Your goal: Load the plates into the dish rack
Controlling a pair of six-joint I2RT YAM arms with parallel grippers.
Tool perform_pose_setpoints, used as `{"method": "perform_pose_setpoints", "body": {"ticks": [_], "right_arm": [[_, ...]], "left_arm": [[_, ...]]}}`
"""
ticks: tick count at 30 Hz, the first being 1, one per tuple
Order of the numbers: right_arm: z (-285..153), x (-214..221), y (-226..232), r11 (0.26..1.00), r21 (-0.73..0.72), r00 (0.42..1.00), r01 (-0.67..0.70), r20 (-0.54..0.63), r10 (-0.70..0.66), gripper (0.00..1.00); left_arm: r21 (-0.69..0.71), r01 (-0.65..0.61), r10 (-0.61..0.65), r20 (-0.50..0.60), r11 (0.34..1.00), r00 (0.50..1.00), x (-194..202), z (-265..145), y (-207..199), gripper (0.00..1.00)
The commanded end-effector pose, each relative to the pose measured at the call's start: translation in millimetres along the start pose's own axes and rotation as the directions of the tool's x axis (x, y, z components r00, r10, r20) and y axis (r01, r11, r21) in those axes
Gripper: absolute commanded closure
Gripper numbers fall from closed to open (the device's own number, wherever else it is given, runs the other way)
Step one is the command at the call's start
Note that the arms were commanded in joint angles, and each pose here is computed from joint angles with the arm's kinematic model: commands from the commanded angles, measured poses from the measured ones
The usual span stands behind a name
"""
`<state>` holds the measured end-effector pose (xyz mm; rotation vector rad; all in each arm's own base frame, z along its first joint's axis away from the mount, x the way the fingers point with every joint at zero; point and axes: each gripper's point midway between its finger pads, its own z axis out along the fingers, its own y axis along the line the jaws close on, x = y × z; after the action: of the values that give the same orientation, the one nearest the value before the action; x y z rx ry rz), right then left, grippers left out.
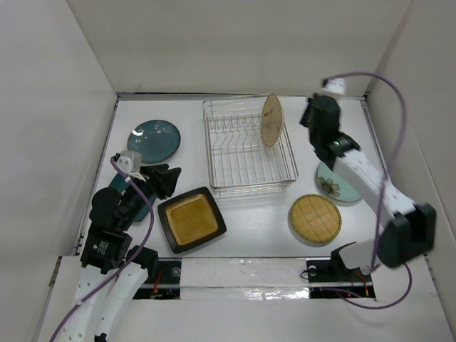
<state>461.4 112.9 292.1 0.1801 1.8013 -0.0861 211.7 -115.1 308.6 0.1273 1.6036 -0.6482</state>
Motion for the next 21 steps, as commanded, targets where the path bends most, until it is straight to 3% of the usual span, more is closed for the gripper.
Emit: {"method": "perform_pose_setpoints", "body": {"ticks": [1, 2, 3, 4, 5, 6, 7, 8, 9, 10, 11, 14, 18, 21], "right_arm": [[-34, -3, -55, 0.908, -0.033, 0.902, -0.417, 0.106, 0.418, 1.0], [-62, -13, -81, 0.865, -0.049, 0.85, -0.499, 0.165, 0.5, 1.0], [-69, 3, -99, 0.814, -0.032, 0.799, -0.58, 0.172, 0.576, 1.0], [-70, 56, -139, 0.796, 0.089, 0.798, -0.598, 0.159, 0.582, 1.0], [-88, 84, -177, 0.738, 0.169, 0.756, -0.653, 0.198, 0.623, 1.0], [-98, 70, -178, 0.732, 0.132, 0.739, -0.668, 0.235, 0.632, 1.0], [-106, 110, -210, 0.685, 0.257, 0.731, -0.682, 0.223, 0.644, 1.0], [-113, 119, -222, 0.661, 0.286, 0.719, -0.694, 0.233, 0.654, 0.93], [-123, 134, -238, 0.632, 0.318, 0.705, -0.706, 0.241, 0.667, 0.72], [-125, 134, -234, 0.639, 0.301, 0.704, -0.708, 0.228, 0.672, 0.71], [-129, 150, -254, 0.6, 0.359, 0.693, -0.714, 0.246, 0.677, 0.48], [-128, 186, -275, 0.523, 0.445, 0.649, -0.727, 0.197, 0.735, 0.26], [-115, 218, -272, 0.49, 0.443, 0.581, -0.751, 0.088, 0.809, 0.19], [-103, 227, -264, 0.512, 0.414, 0.567, -0.752, 0.01, 0.824, 0.17]], "left_arm": [[0.039, -0.02, 0.018, 0.058, 0.999, 0.998, -14, -4, -9, 0.58], [0.042, -0.022, 0.019, 0.067, 0.999, 0.998, -16, -6, -10, 0.71], [0.049, -0.024, 0.021, 0.069, 0.999, 0.997, -17, -6, -12, 0.76], [0.043, -0.025, 0.022, 0.076, 0.999, 0.997, -18, -7, -11, 0.8], [0.043, -0.029, 0.025, 0.086, 0.999, 0.996, -20, -8, -12, 0.86], [0.044, -0.028, 0.024, 0.089, 0.999, 0.996, -21, -9, -13, 0.89], [0.048, -0.028, 0.024, 0.092, 0.998, 0.995, -22, -10, -14, 0.91], [0.043, -0.03, 0.026, 0.099, 0.999, 0.995, -23, -11, -14, 0.93], [0.047, -0.028, 0.023, 0.105, 0.998, 0.994, -24, -12, -15, 0.94], [0.044, -0.028, 0.024, 0.104, 0.999, 0.994, -24, -12, -14, 0.94], [0.054, -0.028, 0.022, 0.105, 0.998, 0.994, -24, -13, -17, 0.94], [0.048, -0.026, 0.021, 0.102, 0.998, 0.995, -23, -13, -16, 0.88], [0.056, -0.024, 0.018, 0.096, 0.998, 0.995, -21, -14, -18, 0.77], [0.055, -0.022, 0.017, 0.097, 0.998, 0.995, -21, -14, -17, 0.74]]}}
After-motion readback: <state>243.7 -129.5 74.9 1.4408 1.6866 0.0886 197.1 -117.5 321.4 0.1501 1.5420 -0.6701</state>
